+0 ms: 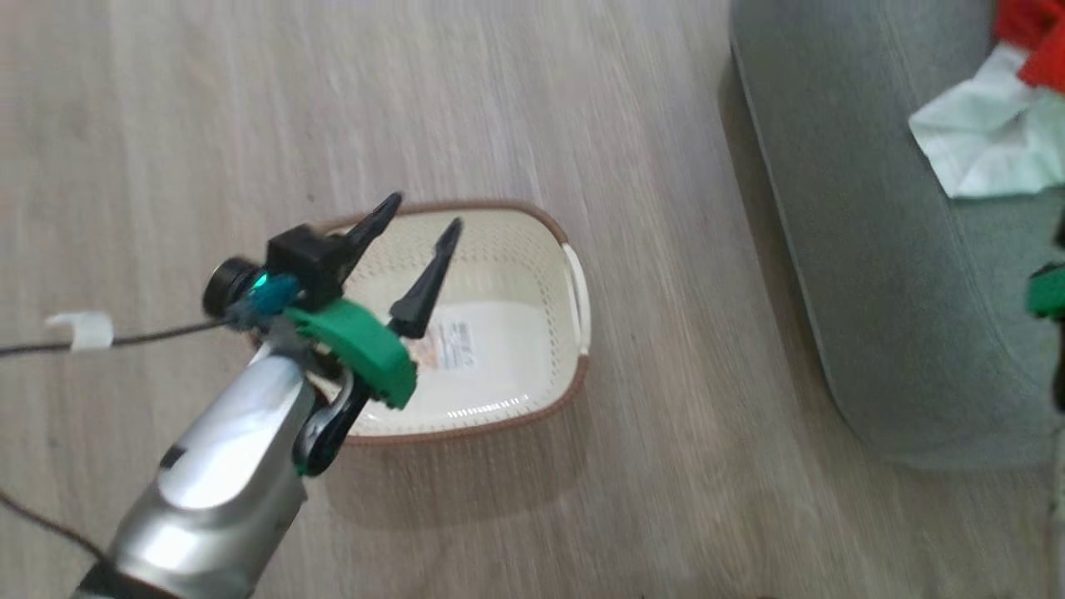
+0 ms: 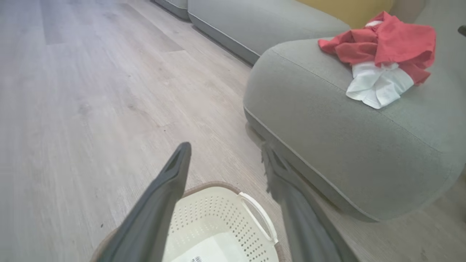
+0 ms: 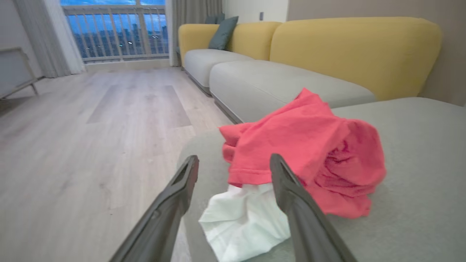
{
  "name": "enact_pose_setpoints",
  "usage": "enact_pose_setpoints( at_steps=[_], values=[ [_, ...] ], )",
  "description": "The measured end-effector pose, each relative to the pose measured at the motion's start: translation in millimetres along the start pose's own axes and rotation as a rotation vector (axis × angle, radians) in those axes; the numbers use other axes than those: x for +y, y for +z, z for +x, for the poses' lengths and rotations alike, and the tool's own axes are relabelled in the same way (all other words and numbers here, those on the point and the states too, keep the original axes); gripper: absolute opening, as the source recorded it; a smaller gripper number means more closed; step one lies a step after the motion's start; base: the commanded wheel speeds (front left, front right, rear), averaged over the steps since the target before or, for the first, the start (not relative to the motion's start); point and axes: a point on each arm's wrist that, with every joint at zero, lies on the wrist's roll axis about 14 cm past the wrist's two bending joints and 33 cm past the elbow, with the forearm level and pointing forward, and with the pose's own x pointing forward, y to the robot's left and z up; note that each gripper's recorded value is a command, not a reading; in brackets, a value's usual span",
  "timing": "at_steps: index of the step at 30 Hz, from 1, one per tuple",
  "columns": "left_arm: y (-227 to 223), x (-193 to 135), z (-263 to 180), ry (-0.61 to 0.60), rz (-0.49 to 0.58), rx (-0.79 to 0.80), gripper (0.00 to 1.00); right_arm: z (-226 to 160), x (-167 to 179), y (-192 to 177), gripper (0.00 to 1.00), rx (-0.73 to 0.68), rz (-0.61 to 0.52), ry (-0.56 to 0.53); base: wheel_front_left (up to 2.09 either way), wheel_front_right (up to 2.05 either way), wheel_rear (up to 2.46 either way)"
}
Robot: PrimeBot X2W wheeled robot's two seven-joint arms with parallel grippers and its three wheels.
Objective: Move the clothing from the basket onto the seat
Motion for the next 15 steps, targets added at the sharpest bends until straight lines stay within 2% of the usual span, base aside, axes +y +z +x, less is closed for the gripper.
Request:
enact_pose_setpoints(
  at_steps=[5, 15],
  values=[
    [14.9, 29.0, -38.6, 0.159, -0.002, -0.031, 1.0, -12.0, 37.8, 12.2, 1.0, -0.031, 0.03, 0.111, 0.0, 0.0, 0.0],
    [40.7, 78.9, -121.7, 0.452, 0.02, -0.114, 1.0, -32.4, 149.0, 46.4, 1.0, -0.106, 0.118, 0.401, 0.0, 0.0, 0.0]
  ],
)
